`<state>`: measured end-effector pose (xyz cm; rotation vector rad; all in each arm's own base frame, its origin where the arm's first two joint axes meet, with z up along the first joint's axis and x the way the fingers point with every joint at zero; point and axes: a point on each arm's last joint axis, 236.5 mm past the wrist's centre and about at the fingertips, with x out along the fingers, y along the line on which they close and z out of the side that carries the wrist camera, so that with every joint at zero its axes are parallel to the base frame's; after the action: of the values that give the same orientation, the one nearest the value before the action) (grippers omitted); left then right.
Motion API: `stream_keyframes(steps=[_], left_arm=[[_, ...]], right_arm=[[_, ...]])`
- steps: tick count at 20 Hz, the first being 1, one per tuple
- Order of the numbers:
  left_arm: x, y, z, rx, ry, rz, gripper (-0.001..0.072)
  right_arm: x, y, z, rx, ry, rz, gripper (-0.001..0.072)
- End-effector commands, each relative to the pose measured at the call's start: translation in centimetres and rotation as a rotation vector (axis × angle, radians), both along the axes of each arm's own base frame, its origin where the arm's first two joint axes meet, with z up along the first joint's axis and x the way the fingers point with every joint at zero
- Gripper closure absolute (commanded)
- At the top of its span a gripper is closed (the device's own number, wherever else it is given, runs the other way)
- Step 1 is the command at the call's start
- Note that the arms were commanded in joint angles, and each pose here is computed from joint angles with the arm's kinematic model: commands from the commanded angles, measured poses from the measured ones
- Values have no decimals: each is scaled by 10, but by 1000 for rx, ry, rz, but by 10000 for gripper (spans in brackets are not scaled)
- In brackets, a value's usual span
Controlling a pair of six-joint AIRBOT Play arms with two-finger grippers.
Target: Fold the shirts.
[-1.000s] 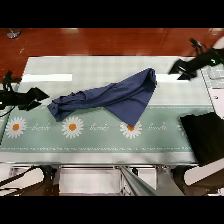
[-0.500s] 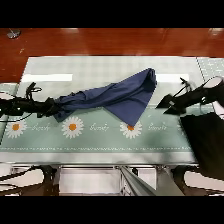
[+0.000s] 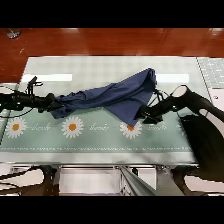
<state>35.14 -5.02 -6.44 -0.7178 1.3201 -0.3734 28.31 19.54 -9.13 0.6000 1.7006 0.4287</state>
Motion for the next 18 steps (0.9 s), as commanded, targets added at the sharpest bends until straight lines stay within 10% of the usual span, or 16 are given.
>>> stream_keyframes(steps=[1,3,6,12,18], left_arm=[[8,-6,10,-44,-23,17,678],[16,-13,20,-93,-56,35,678],[31,-24,40,-185,-108,76,678],[82,-28,159,-293,-408,86,679],[87,-11,444,-143,-1074,103,680]], right_arm=[[18,34,-4,22,-10,16,92],[34,43,-6,45,-1,3,136],[57,49,1,60,-62,21,695],[141,12,113,-38,-368,116,697],[193,-67,430,-110,-1167,-117,698]])
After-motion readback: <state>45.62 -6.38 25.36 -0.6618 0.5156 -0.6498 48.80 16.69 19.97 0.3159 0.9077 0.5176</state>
